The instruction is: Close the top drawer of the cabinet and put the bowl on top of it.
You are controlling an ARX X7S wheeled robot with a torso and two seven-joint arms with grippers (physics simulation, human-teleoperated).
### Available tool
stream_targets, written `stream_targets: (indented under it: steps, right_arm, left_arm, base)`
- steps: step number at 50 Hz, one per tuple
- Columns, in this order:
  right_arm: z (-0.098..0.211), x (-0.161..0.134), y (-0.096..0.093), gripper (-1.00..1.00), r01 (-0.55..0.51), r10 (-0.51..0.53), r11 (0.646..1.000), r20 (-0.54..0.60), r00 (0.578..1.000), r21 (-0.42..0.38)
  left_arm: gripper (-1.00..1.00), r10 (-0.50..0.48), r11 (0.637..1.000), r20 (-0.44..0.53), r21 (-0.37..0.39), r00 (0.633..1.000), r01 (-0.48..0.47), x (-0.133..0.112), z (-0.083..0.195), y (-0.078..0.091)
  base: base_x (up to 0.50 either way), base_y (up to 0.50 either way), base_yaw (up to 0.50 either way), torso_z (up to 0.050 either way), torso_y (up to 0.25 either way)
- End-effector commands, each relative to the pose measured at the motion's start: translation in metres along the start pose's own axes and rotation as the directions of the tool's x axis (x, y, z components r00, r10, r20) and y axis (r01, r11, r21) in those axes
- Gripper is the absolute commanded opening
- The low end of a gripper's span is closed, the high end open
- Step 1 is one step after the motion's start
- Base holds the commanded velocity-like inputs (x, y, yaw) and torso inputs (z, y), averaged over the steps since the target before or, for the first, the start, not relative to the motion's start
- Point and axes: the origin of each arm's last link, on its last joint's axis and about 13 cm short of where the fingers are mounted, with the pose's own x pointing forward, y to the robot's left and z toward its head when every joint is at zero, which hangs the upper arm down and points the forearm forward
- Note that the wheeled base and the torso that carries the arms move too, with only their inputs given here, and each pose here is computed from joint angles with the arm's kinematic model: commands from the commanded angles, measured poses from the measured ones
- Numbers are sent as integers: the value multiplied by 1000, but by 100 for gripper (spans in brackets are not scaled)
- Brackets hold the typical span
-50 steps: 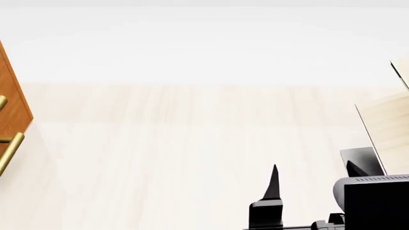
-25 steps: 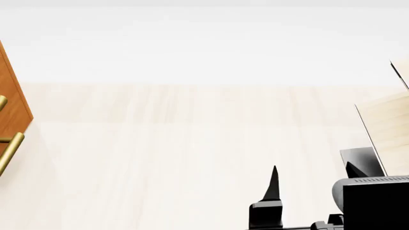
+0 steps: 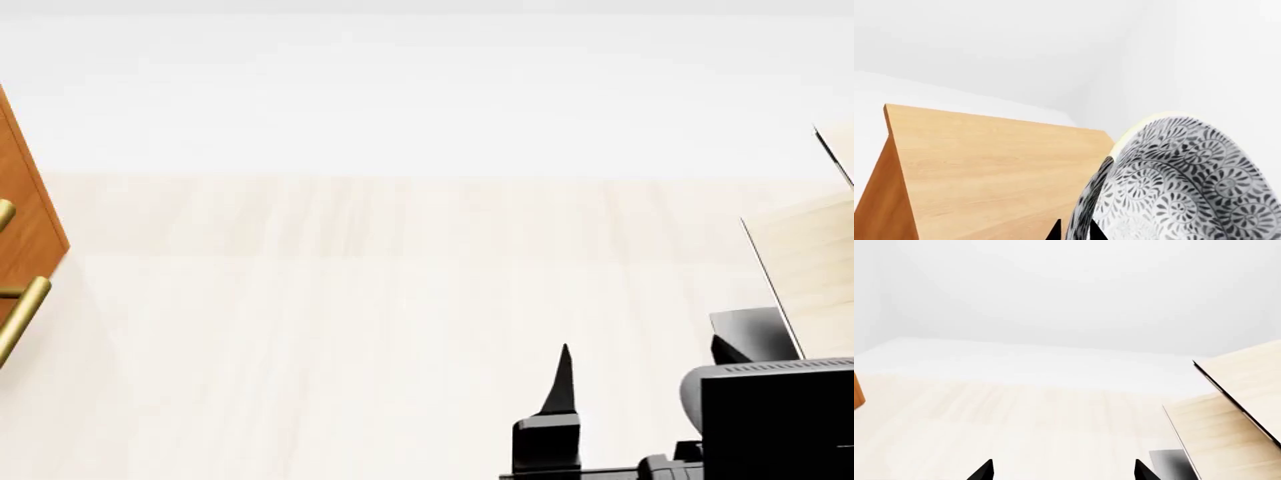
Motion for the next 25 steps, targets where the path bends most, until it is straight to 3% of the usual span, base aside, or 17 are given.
stream_targets:
  steps: [1,25]
  right_arm:
    - [-2,2,0,100,-4,4,1000,-4,1000,1]
    - [-5,2,-2,100,-7,7,1000,0,1000,9]
  left_arm:
    - [100,58,998,-35,19,998,-57,1,-5,1]
    - [100,-2,1000,-61,1,998,2,-6,0,-9]
  base:
    - [0,0,0,0,0]
    - [0,0,0,0,0]
